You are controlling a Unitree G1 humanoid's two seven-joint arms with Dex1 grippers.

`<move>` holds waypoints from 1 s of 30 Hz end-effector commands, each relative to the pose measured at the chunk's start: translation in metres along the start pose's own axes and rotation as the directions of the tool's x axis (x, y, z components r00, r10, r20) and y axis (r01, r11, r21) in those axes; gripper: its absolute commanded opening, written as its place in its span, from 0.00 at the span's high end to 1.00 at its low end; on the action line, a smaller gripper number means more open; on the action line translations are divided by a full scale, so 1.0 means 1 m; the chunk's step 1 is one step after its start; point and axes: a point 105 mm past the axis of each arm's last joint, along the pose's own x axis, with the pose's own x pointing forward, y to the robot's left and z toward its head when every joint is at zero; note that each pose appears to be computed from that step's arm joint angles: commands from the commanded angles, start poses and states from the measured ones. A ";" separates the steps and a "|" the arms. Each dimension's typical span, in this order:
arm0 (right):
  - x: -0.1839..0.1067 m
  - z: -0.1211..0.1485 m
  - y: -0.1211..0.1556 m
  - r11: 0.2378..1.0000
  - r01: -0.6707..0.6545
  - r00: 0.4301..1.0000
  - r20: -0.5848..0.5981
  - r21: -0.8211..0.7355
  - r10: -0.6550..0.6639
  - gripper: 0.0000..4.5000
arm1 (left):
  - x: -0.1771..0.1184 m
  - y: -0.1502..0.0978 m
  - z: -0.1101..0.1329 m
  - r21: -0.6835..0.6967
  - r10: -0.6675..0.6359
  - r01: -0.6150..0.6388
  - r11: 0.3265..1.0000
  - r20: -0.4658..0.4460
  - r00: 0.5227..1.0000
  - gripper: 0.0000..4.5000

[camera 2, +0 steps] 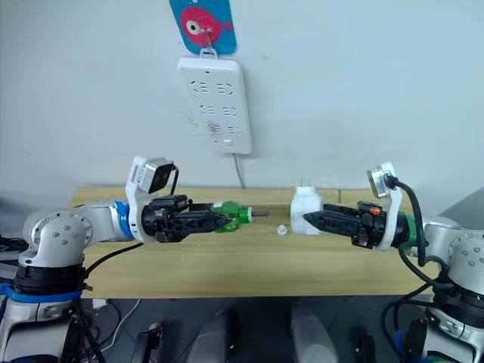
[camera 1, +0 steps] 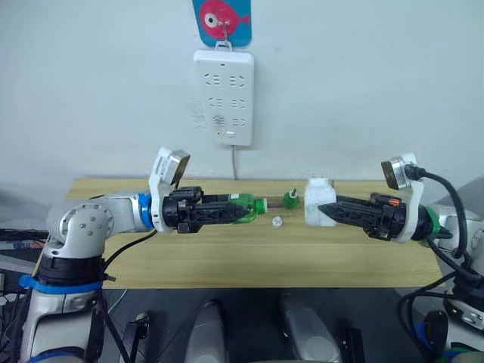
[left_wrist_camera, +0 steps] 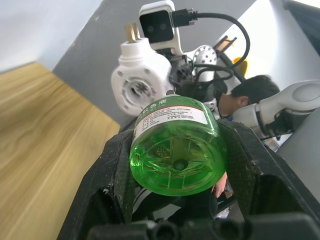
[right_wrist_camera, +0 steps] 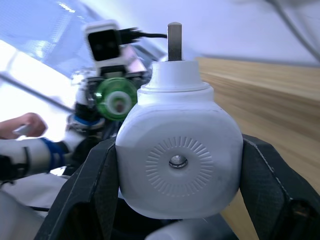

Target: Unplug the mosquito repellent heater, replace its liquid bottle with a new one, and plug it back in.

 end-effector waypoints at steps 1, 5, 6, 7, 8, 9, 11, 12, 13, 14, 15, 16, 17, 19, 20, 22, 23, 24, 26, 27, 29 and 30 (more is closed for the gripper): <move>0.000 0.007 0.010 0.999 -0.031 0.999 0.024 -0.007 0.031 0.35 | 0.000 -0.008 0.006 0.017 -0.034 0.034 0.999 0.020 0.999 0.50; 0.004 0.006 0.014 0.999 -0.052 0.998 0.023 0.016 0.052 0.35 | 0.002 -0.011 0.004 0.016 -0.042 0.042 0.999 0.014 0.999 0.50; 0.006 0.006 0.016 0.998 -0.059 0.998 0.022 0.019 0.058 0.35 | 0.003 -0.010 0.005 0.020 -0.040 0.040 0.999 0.018 0.999 0.50; 0.007 0.006 0.018 0.998 -0.061 0.998 0.025 0.022 0.061 0.35 | 0.004 -0.010 0.005 0.026 -0.040 0.039 0.999 0.023 0.999 0.50; 0.008 0.005 0.020 0.998 -0.064 0.998 0.020 0.028 0.064 0.35 | 0.005 -0.010 0.006 0.030 -0.043 0.043 0.999 0.028 0.999 0.50; 0.008 0.005 0.021 0.997 -0.065 0.998 0.020 0.034 0.065 0.35 | 0.006 -0.011 0.006 0.035 -0.048 0.047 0.998 0.027 0.999 0.50; 0.009 0.005 0.024 0.997 -0.065 0.998 0.021 0.048 0.064 0.35 | 0.008 -0.011 0.006 0.038 -0.051 0.050 0.998 0.026 0.998 0.50; 0.010 0.006 0.026 0.996 -0.064 0.998 0.023 0.054 0.063 0.35 | 0.009 -0.011 0.005 0.041 -0.053 0.052 0.998 0.020 0.998 0.50; 0.011 0.006 0.027 0.996 -0.063 0.998 0.024 0.060 0.062 0.35 | 0.010 -0.010 0.005 0.040 -0.055 0.054 0.998 0.023 0.998 0.50; 0.011 0.006 0.029 0.996 -0.062 0.998 0.024 0.066 0.061 0.35 | 0.011 -0.010 0.005 0.041 -0.059 0.059 0.997 0.020 0.998 0.50; 0.012 0.007 0.030 0.996 -0.060 0.998 0.026 0.072 0.059 0.35 | 0.012 -0.011 0.004 0.042 -0.063 0.063 0.997 0.014 0.998 0.50; 0.012 0.007 0.030 0.995 -0.058 0.998 0.027 0.078 0.056 0.35 | 0.012 -0.011 0.004 0.044 -0.065 0.065 0.997 0.010 0.998 0.50; 0.013 0.007 0.031 0.995 -0.056 0.998 0.027 0.082 0.054 0.35 | 0.012 -0.011 0.003 0.045 -0.067 0.067 0.997 0.006 0.998 0.50; 0.014 0.008 0.032 0.995 -0.053 0.998 0.029 0.088 0.051 0.35 | 0.014 -0.011 0.001 0.051 -0.067 0.067 0.996 -0.009 0.998 0.50; 0.014 0.008 0.032 0.995 -0.051 0.998 0.029 0.091 0.049 0.35 | 0.014 -0.009 0.001 0.050 -0.063 0.063 0.997 -0.004 0.998 0.50; 0.015 0.008 0.033 0.994 -0.049 0.998 0.029 0.093 0.047 0.35 | 0.015 -0.008 0.002 0.056 -0.058 0.058 0.997 -0.003 0.998 0.50; 0.015 0.008 0.033 0.995 -0.050 0.999 0.027 0.092 0.047 0.35 | 0.015 -0.008 0.002 0.060 -0.059 0.059 0.996 -0.004 0.998 0.50; 0.015 0.008 0.033 0.995 -0.049 0.999 0.026 0.091 0.047 0.35 | 0.015 -0.008 0.002 0.064 -0.061 0.061 0.996 -0.006 0.998 0.50; 0.016 0.007 0.033 0.995 -0.046 0.999 0.022 0.091 0.044 0.35 | 0.016 -0.009 0.001 0.075 -0.068 0.069 0.995 -0.016 0.998 0.50; 0.016 0.006 0.033 0.995 -0.044 0.999 0.020 0.091 0.043 0.35 | 0.017 -0.010 0.002 0.081 -0.068 0.069 0.994 -0.012 0.998 0.50; 0.017 0.005 0.034 0.995 -0.046 0.999 0.019 0.091 0.044 0.35 | 0.017 -0.009 0.004 0.088 -0.065 0.066 0.994 -0.008 0.998 0.50; 0.017 0.005 0.034 0.995 -0.048 0.999 0.018 0.091 0.046 0.35 | 0.017 -0.009 0.004 0.090 -0.064 0.064 0.994 -0.008 0.998 0.50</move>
